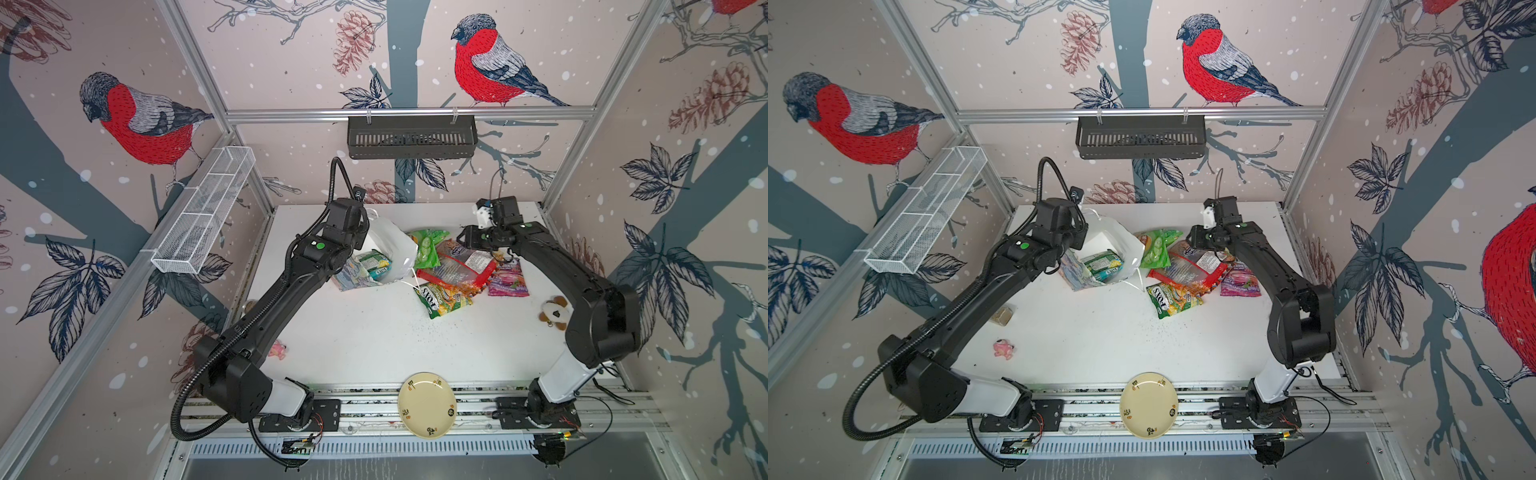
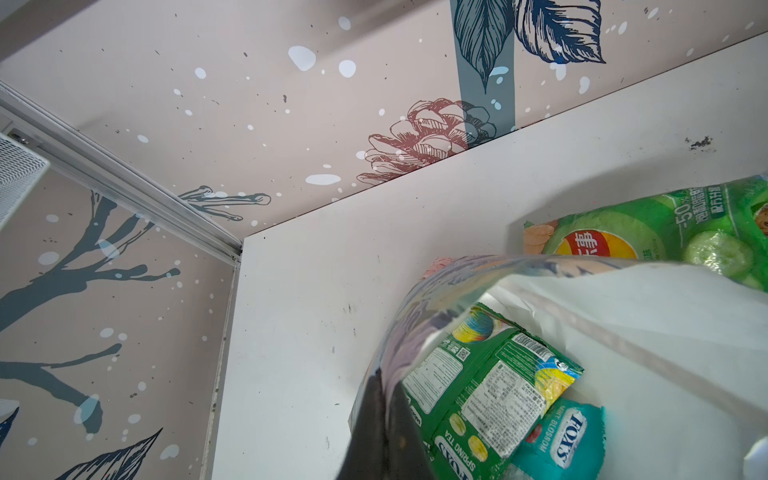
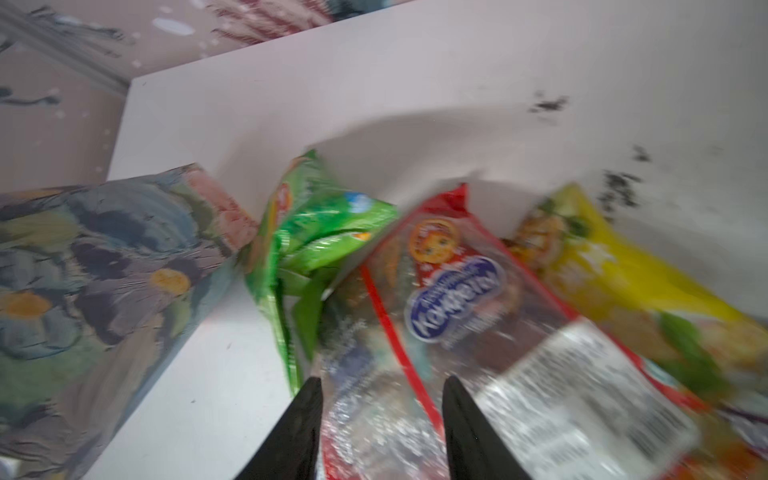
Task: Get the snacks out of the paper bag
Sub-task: 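Open the right gripper and draw it back toward the robot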
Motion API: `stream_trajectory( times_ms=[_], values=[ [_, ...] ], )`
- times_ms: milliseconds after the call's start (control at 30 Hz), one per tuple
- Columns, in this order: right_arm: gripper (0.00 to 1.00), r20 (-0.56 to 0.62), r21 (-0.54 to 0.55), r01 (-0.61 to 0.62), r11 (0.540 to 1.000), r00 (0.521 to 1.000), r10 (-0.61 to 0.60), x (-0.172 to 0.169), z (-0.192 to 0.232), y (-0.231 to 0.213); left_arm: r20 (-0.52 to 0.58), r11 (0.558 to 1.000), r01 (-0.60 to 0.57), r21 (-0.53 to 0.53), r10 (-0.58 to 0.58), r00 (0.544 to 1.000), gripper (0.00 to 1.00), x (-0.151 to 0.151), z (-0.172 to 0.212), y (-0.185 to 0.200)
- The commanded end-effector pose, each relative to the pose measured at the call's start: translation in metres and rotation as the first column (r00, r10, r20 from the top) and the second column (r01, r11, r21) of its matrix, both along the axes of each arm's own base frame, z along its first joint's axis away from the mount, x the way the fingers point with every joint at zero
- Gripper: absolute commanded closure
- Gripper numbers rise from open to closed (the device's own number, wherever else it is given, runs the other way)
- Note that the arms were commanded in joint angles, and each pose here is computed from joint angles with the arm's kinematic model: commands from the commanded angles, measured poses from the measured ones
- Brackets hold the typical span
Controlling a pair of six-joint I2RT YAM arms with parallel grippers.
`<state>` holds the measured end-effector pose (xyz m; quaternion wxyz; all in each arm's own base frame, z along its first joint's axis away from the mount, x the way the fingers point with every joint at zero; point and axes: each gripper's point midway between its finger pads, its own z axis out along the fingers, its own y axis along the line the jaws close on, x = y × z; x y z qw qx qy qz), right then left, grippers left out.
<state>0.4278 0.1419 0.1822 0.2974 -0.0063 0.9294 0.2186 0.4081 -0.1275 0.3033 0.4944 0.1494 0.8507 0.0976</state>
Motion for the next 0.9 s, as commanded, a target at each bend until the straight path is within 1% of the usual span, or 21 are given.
stream_trajectory(
  times_ms=[0, 67, 133, 267, 367, 400, 533, 633, 867],
  values=[
    [0.52, -0.027, -0.059, 0.204, 0.977, 0.978, -0.206, -0.008, -0.010, -0.054, 0.073, 1.000, -0.006, -0.021, 0.008, 0.997, 1.00, 0.006, 0.019, 0.000],
    [0.52, -0.064, -0.085, 0.244, 0.966, 0.966, -0.250, -0.021, -0.019, -0.074, 0.071, 1.000, -0.004, -0.022, 0.005, 0.997, 1.00, 0.006, 0.017, -0.001],
    [0.52, -0.088, -0.082, 0.257, 0.963, 0.961, -0.264, -0.034, -0.025, -0.082, 0.068, 1.000, -0.001, -0.022, 0.003, 0.998, 1.00, 0.007, 0.017, -0.001],
    [0.51, -0.105, -0.049, 0.272, 0.961, 0.956, -0.276, -0.050, -0.029, -0.084, 0.064, 1.000, 0.002, -0.024, 0.000, 0.998, 1.00, 0.008, 0.014, -0.003],
    [0.51, -0.149, -0.045, 0.271, 0.962, 0.950, -0.274, -0.060, -0.043, -0.085, 0.063, 1.000, 0.001, -0.027, 0.001, 0.998, 1.00, 0.008, 0.014, -0.002],
    [0.51, -0.165, -0.021, 0.260, 0.965, 0.951, -0.260, -0.063, -0.047, -0.081, 0.063, 1.000, 0.001, -0.027, 0.000, 0.998, 1.00, 0.008, 0.014, -0.003],
    [0.50, -0.214, 0.109, 0.231, 0.967, 0.955, -0.204, -0.064, -0.060, -0.061, 0.062, 1.000, 0.001, -0.030, 0.001, 0.998, 1.00, 0.007, 0.014, -0.003],
    [0.47, -0.218, 0.108, 0.241, 0.964, 0.952, -0.214, -0.060, -0.066, -0.060, 0.065, 0.999, 0.000, -0.032, 0.002, 0.998, 1.00, 0.007, 0.015, -0.002],
    [0.49, -0.231, 0.136, 0.219, 0.966, 0.955, -0.184, -0.049, -0.074, -0.052, 0.076, 1.000, -0.012, -0.028, 0.014, 0.997, 1.00, 0.002, 0.019, 0.002]
  ],
)
